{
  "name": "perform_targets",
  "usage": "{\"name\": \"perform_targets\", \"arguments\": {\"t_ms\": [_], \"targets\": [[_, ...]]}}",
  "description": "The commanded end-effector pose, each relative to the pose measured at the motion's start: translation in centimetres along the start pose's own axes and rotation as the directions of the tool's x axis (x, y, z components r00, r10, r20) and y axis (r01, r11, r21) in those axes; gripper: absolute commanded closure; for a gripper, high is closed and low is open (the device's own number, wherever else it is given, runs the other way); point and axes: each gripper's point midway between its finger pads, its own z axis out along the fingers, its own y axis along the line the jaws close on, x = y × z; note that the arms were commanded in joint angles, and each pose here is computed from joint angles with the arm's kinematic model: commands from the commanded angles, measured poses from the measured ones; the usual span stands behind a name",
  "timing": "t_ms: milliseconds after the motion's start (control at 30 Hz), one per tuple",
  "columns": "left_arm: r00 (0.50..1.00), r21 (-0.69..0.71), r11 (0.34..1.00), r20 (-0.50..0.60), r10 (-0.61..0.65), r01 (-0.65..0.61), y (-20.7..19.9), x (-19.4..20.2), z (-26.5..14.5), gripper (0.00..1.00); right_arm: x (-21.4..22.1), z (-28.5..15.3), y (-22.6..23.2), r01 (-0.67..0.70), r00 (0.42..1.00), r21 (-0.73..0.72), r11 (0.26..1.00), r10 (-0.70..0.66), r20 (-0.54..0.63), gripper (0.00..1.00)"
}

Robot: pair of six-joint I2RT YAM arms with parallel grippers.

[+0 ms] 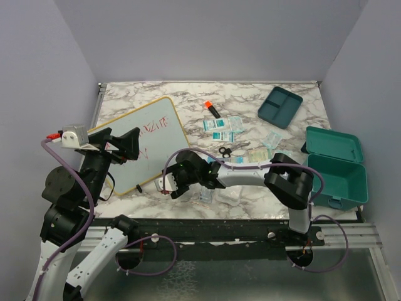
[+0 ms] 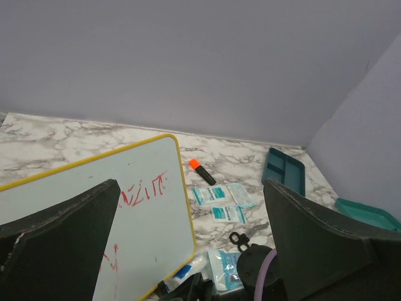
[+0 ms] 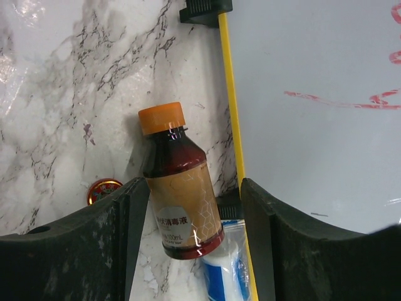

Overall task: Organize the medicine kit
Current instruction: Pick up the pill bottle at the center of the board.

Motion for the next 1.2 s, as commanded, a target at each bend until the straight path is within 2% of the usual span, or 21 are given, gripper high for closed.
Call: {"name": "perform_targets", "arguments": {"t_ms": [0, 567, 867, 1100, 1167], "targets": [[1.000, -0.008, 1.000, 0.016, -0.013, 0.013, 0.1, -0.7, -0.5, 0.01, 0.3, 1.2, 0.9, 0.020, 0.999, -0.035, 0.999, -0.021, -0.029, 0.35], [1.000, -0.032, 0.999, -0.001, -0.018, 0.018, 0.8, 0.6, -0.4, 0.01, 1.8, 3.2, 1.6, 0.047, 0.994, -0.042, 0.998, -0.052, -0.101, 0.35], [1.000, -0.036, 0.999, 0.004, -0.018, 0.018, 0.9, 0.6, -0.6, 0.01, 2.3, 3.7, 2.2, 0.036, 0.992, -0.069, 0.997, -0.044, -0.122, 0.44], [1.000, -0.041, 0.999, 0.008, -0.013, 0.013, 1.0, 0.5, -0.6, 0.01, 1.9, 3.8, 2.3, 0.039, 0.991, -0.077, 0.996, -0.048, -0.123, 0.59], [1.000, -0.042, 0.999, 0.007, -0.012, 0.013, 1.1, 0.5, -0.6, 0.01, 1.5, 3.6, 2.3, 0.043, 0.992, -0.075, 0.996, -0.052, -0.116, 0.61]]}}
